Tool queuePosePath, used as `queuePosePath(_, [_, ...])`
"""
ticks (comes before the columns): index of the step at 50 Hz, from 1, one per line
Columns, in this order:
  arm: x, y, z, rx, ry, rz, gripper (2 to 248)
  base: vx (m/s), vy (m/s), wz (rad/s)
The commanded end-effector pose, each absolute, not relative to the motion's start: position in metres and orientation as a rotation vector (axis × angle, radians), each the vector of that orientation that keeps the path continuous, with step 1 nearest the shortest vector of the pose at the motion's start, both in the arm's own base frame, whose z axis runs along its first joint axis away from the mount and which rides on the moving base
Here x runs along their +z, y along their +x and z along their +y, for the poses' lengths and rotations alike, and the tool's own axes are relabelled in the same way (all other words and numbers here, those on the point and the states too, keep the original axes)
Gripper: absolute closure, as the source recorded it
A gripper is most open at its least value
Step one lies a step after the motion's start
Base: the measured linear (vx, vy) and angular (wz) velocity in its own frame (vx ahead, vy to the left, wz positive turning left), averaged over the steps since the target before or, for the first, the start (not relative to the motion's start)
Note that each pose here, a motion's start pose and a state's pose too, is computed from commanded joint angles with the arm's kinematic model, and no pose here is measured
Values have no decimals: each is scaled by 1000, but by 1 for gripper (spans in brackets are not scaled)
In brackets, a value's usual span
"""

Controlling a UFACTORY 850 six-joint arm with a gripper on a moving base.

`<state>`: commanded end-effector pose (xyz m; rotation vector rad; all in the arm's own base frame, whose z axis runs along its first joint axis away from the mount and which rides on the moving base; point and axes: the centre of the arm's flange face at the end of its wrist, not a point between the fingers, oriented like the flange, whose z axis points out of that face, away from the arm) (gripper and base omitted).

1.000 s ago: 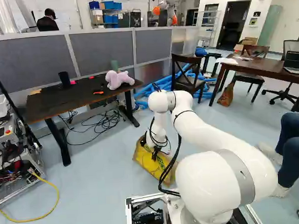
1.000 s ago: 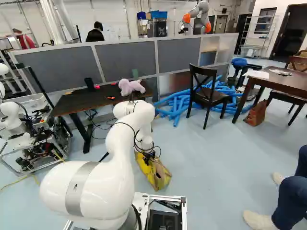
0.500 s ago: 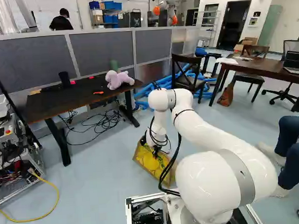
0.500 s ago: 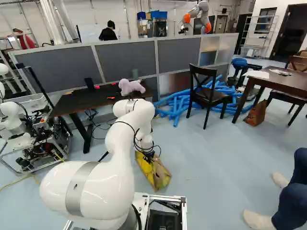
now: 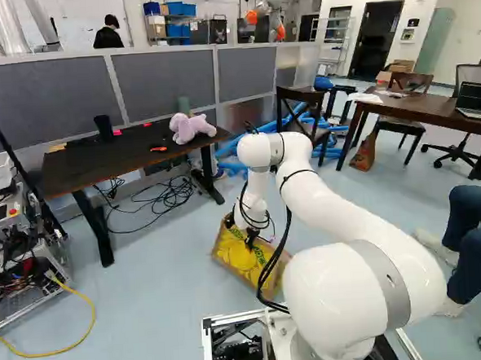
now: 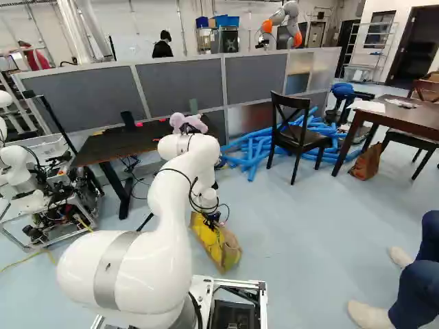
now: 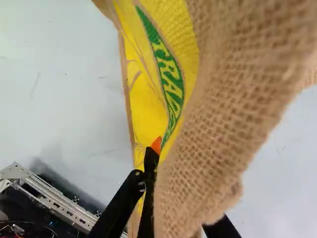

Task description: Pick up the bag on the ground and place it on the table

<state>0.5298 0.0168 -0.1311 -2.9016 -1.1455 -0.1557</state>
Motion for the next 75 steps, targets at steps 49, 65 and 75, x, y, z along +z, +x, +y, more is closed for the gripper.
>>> queuePosePath(49, [-57, 501, 37, -153, -2956, -1004, 228, 0, 0, 0])
queuePosePath(65, [-32, 489, 42, -175, -2971, -961, 228, 0, 0, 0])
queuePosePath(75, [-17, 479, 44, -168, -2976, -949, 228, 0, 0, 0])
